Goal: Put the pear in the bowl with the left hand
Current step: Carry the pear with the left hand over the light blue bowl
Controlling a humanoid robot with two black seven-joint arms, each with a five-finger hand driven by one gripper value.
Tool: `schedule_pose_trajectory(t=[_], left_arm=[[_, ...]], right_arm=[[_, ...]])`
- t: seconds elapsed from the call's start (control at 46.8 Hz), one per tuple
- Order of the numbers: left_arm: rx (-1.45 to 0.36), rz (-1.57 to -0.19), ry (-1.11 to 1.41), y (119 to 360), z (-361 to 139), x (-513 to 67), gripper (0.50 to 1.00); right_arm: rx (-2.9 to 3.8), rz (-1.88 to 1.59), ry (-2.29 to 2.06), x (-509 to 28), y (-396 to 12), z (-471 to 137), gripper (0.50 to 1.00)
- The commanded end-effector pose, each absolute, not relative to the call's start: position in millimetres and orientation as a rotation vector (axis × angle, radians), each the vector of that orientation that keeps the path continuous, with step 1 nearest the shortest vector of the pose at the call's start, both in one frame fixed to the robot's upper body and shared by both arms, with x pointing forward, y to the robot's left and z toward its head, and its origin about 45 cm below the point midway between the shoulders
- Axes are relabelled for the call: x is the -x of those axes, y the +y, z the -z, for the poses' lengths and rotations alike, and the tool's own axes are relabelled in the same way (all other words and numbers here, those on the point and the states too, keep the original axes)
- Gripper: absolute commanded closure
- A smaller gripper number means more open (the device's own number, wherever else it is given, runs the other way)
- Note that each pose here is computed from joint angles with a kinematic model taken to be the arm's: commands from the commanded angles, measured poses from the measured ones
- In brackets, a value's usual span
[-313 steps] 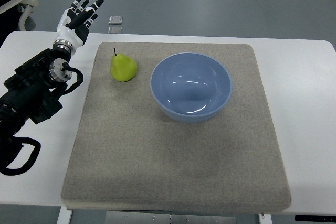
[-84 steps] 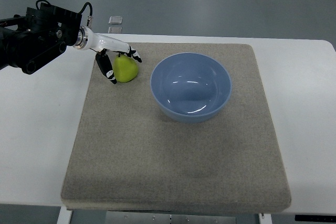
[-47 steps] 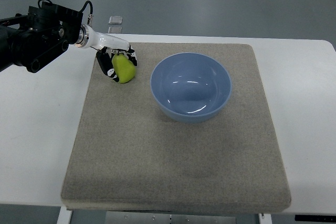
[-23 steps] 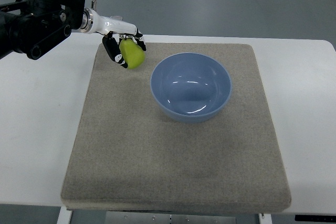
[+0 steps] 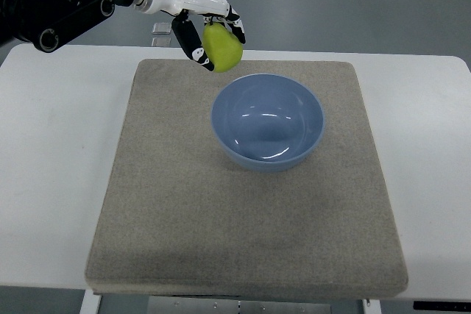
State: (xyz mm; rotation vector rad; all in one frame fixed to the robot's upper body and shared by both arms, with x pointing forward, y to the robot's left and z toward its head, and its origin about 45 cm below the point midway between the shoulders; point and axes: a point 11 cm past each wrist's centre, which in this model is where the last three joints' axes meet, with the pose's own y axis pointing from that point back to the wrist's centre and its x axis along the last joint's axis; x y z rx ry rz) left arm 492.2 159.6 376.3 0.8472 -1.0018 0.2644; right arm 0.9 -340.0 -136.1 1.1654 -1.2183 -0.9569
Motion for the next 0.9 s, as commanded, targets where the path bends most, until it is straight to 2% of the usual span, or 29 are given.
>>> schedule_pose_trajectory(t=[0.0,0.235,0.77,0.877], left_arm=[[-0.826,-0.232,-1.012,149.2,-376.7,-485.6,1.000],[-0.755,-0.147,-1.025,122.9,-374.7,-464.5,1.000],[-0.753,-0.080,-0.978,109.1,-336.7,-452.9,1.000],[-0.742,-0.049,-0.966,97.3,-324.8,-447.2,1.000]], right_arm=[[-1.165,0.958,-1.218,-0.4,-340.0,136.2,0.576],[-1.166,0.959,-1.217,-0.4,-339.5,136.2,0.576],[-1.164,0.957,-1.218,-0.5,-340.1,136.1,0.576],[-1.166,0.957,-1.219,-1.3,-340.0,136.1,0.576]])
